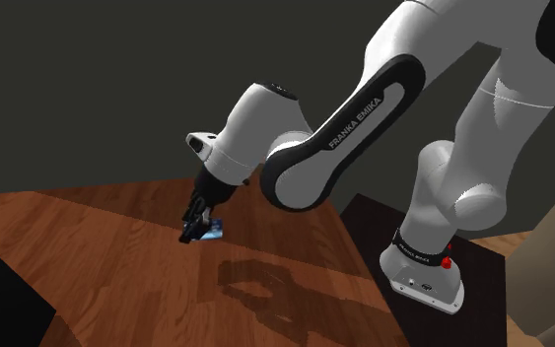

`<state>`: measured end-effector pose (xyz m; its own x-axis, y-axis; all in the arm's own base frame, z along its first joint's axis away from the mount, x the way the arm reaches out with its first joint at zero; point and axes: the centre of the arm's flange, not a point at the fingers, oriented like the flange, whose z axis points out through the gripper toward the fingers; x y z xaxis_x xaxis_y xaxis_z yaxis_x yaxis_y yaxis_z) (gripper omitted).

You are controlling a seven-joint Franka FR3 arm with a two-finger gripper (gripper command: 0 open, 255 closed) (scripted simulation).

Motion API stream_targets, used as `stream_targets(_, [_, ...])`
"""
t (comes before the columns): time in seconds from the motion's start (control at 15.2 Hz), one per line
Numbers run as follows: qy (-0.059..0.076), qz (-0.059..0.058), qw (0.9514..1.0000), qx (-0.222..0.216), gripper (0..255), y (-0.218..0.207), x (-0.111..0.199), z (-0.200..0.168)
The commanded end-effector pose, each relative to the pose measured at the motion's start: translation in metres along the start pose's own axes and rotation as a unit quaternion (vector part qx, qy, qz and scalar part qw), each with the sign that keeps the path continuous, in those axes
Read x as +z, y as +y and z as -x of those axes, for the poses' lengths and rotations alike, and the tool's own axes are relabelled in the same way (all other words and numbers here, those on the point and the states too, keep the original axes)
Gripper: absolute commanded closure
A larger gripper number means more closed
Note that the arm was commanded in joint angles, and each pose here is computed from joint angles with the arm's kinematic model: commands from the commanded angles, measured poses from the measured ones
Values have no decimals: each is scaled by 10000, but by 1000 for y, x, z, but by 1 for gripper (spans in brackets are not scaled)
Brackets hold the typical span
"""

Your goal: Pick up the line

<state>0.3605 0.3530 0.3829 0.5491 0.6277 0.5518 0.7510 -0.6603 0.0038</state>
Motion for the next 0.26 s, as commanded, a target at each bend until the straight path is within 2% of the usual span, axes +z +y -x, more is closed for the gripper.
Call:
stream_targets(0.0, [-4, 0, 10000, 0, 255, 0, -8, -6])
stream_targets(0.2, [-4, 0, 10000, 0, 255, 0, -13, -9])
